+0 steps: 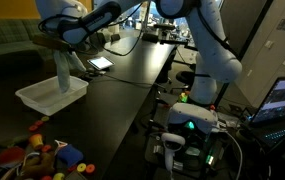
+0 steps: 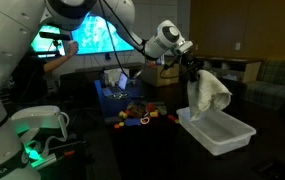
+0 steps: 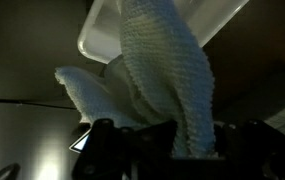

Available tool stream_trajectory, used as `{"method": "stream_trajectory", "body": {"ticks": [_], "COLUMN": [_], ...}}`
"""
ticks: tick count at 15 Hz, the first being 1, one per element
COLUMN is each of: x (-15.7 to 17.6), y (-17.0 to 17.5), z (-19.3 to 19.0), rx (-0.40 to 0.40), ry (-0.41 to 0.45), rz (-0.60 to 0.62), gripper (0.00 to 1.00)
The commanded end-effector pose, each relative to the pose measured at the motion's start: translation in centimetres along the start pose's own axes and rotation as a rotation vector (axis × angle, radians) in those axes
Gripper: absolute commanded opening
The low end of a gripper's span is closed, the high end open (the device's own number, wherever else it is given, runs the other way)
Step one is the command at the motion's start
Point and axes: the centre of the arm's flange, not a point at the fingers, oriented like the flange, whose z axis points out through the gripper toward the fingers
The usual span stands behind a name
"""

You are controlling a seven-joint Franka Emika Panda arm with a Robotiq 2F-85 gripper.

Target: Pick up the towel on the right, move the objects in front of the storage container to the left

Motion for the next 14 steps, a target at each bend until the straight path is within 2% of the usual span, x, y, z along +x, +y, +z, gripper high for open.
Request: {"method": "stream_trajectory", "body": {"ticks": [1,6,7,9,12,14], "x": [1.6,0.6,0.5,0.1,0.1,0.3], "y": [-7.1,-8.9,-9.2,-9.5,-9.7,-9.3], "z": [4.3,9.5,10.4,12.1,13.7,13.3], "rx": [0.008,0.013,0.009,-0.019,-0.063,-0.077], "ry": [0.000,-0.042,-0.046,-0.054,-0.109,-0.164], "rz": [-0.022,-0.064,-0.071,-0.095,-0.206,-0.271], "gripper": [0.00,0.01,0.26,0.30,0.52,0.68]}}
